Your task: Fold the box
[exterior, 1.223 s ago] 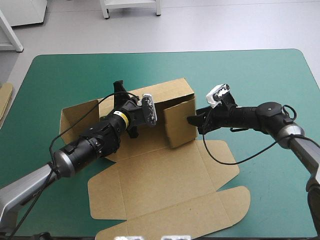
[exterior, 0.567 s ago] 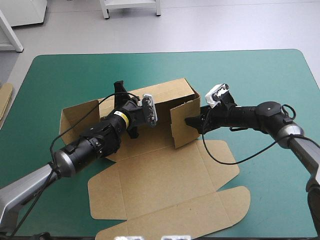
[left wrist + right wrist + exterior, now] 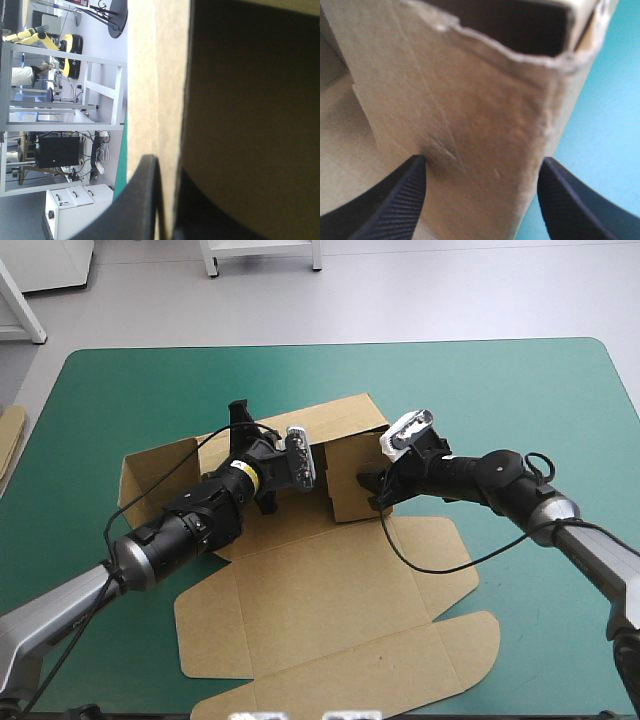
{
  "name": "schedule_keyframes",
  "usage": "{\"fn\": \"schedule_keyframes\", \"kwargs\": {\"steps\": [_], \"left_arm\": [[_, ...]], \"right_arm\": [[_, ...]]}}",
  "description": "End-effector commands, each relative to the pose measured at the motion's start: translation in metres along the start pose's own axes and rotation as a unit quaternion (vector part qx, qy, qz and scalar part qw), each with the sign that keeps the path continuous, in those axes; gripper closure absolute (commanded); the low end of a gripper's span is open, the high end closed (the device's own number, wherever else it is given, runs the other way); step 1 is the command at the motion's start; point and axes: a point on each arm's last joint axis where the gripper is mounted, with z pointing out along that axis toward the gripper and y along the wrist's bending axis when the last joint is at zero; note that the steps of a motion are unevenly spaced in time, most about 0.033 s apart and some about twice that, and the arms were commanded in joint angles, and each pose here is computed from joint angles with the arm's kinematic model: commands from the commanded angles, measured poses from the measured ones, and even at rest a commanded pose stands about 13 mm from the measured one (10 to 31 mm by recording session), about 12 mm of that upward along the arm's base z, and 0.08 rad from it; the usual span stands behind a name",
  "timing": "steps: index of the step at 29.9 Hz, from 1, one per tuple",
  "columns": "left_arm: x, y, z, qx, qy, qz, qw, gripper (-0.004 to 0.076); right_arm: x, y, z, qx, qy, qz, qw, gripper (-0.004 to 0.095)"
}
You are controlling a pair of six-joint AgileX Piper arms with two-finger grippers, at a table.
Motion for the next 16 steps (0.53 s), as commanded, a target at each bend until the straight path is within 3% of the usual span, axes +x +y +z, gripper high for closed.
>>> {"fn": "schedule_keyframes", "kwargs": {"steps": [1, 8, 16], "left_arm": [[0.003, -0.005, 0.0, 0.017, 0.019, -0.058, 0.998, 0.0732], [0.003, 0.001, 0.0, -0.015, 0.019, -0.076, 0.997, 0.0732], [0.0, 0.008, -0.002, -0.025, 0.014, -0.082, 0.996, 0.0732]], "right_arm": [[-0.024, 0.005, -0.013, 0.037, -0.052, 0.004, 0.998, 0.0318], [-0.029, 0.008, -0.009, 0.087, -0.073, 0.003, 0.994, 0.035], [-0.029, 0.005, -0.009, 0.101, -0.081, 0.024, 0.991, 0.0454]]}}
